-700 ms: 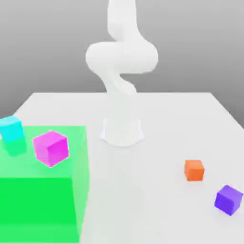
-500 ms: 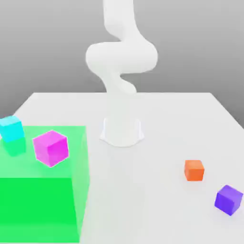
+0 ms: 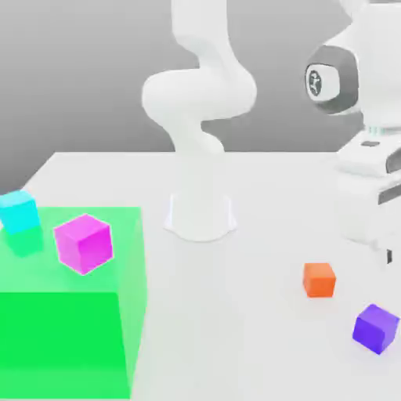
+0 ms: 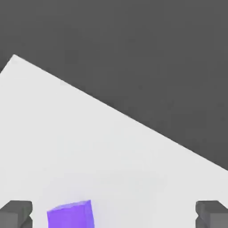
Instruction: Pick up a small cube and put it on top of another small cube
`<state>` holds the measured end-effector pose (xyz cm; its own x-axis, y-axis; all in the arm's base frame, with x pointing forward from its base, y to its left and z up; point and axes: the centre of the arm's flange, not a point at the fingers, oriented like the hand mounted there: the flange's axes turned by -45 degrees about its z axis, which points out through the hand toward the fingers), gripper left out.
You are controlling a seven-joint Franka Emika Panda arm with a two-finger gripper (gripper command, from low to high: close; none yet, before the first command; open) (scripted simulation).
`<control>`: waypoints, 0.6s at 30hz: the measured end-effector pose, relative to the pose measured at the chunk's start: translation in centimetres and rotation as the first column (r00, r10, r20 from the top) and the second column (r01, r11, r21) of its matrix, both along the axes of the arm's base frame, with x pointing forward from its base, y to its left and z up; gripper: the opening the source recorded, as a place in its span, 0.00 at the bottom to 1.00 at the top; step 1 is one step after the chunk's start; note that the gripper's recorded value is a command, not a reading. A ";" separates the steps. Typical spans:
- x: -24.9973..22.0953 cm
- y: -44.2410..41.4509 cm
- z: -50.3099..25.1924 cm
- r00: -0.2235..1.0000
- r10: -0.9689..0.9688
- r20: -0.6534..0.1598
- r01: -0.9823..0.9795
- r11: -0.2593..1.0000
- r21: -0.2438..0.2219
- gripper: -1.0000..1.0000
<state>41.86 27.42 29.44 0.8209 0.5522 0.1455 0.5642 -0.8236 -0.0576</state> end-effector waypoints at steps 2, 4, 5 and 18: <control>-1.3 1.0 -3.6 0.999 0.034 -0.034 -0.036 0.998 -0.044 0.50; -3.0 1.9 -7.1 0.995 0.074 -0.064 -0.079 0.993 -0.091 0.50; -3.7 2.3 -8.7 0.993 0.091 -0.076 -0.099 0.989 -0.111 0.50; -4.5 2.6 -16.1 0.990 0.110 -0.087 -0.120 0.984 -0.129 0.00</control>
